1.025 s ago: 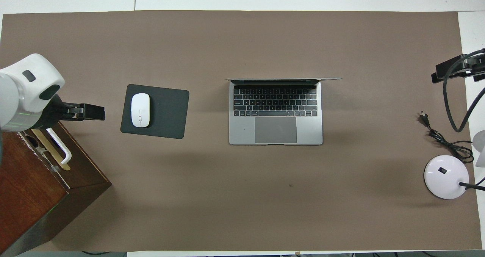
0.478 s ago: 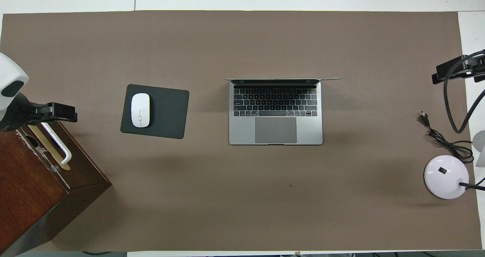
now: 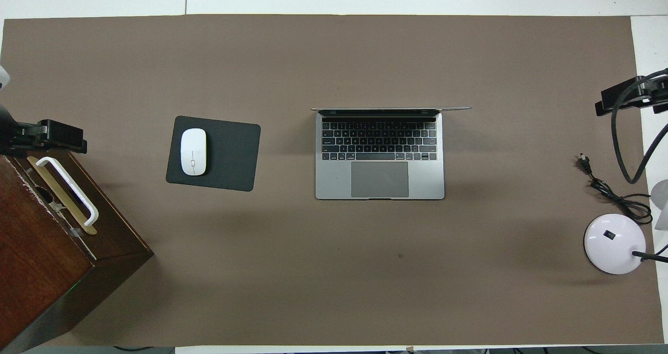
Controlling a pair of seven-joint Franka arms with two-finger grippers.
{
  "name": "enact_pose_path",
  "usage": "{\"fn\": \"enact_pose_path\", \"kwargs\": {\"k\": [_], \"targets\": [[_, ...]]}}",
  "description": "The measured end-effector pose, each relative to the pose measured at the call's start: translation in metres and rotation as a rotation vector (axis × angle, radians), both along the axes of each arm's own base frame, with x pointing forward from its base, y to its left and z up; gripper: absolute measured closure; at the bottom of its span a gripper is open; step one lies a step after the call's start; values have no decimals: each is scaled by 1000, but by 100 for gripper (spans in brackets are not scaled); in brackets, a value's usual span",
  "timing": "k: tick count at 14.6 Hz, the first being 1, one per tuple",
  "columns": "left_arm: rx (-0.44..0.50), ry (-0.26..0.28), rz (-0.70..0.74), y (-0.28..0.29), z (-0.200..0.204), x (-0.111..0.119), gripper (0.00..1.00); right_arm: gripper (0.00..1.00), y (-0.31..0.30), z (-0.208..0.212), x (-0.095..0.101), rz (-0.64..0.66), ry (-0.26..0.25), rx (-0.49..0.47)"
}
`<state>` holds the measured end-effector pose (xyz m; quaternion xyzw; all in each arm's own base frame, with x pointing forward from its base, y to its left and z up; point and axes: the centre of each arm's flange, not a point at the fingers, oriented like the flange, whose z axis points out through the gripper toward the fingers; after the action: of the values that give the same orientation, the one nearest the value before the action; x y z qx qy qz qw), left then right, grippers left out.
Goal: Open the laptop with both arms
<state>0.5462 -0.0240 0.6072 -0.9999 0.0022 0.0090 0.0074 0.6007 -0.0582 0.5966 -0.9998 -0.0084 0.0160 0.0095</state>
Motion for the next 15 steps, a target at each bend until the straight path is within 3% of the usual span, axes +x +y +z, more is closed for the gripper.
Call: {"fn": "enact_pose_path", "kwargs": {"k": [5,15], "targets": [[-1,24,2,0,-10,4,0,0,0,0,0,0,0,0],[-13,24,1,-1,-10,5,0,0,0,0,0,0,1,0]]}}
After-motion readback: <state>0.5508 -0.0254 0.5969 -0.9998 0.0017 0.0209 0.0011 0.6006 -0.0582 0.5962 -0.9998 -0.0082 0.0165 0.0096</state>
